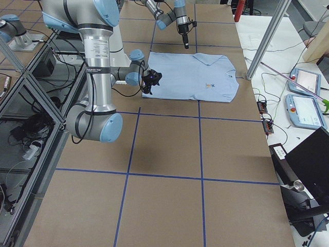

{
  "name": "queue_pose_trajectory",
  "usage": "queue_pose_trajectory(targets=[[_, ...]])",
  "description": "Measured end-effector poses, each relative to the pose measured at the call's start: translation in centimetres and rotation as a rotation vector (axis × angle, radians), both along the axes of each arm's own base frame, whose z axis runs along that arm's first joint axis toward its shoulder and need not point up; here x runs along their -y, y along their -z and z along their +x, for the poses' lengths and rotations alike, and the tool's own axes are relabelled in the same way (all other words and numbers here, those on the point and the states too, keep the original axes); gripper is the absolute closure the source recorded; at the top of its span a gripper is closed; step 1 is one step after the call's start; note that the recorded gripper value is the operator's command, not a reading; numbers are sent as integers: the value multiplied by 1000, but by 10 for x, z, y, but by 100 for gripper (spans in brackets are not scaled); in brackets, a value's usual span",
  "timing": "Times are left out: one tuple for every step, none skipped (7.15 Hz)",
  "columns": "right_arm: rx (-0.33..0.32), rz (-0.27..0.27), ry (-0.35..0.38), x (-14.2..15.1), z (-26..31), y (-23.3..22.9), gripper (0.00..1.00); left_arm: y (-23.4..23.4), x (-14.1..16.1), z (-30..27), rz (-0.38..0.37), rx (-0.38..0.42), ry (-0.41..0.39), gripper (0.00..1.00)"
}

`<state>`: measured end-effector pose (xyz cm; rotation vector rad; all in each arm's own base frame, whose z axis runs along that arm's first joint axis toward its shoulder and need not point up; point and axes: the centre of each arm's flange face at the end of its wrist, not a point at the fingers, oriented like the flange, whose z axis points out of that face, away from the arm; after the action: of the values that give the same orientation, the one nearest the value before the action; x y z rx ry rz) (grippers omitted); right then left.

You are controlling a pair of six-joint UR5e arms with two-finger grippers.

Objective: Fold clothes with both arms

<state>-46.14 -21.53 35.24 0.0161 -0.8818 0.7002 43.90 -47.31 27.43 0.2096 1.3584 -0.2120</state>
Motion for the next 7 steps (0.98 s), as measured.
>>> queue_pose_trajectory(targets=[[-25,-16,-6,-21,-7,-3,13,0,0,0,0,0,0,1],[-39,-21,-8,-36,-11,-6,21,-1,0,0,-1,1,-1,1],[-51,-17,-9,-45,-14,-10,23,-2,0,1,-3,3,0,1],[-60,-12,-12,-48,-14,-14,24,-3,1,1,-4,5,1,1],[-69,-8,-15,-48,-15,-18,31,-3,1,1,-4,5,2,1],[-78,-6,-17,-49,-16,-22,33,-4,1,1,-4,5,2,1],[-81,-4,-18,-49,-16,-23,38,-4,1,1,-5,7,2,1]])
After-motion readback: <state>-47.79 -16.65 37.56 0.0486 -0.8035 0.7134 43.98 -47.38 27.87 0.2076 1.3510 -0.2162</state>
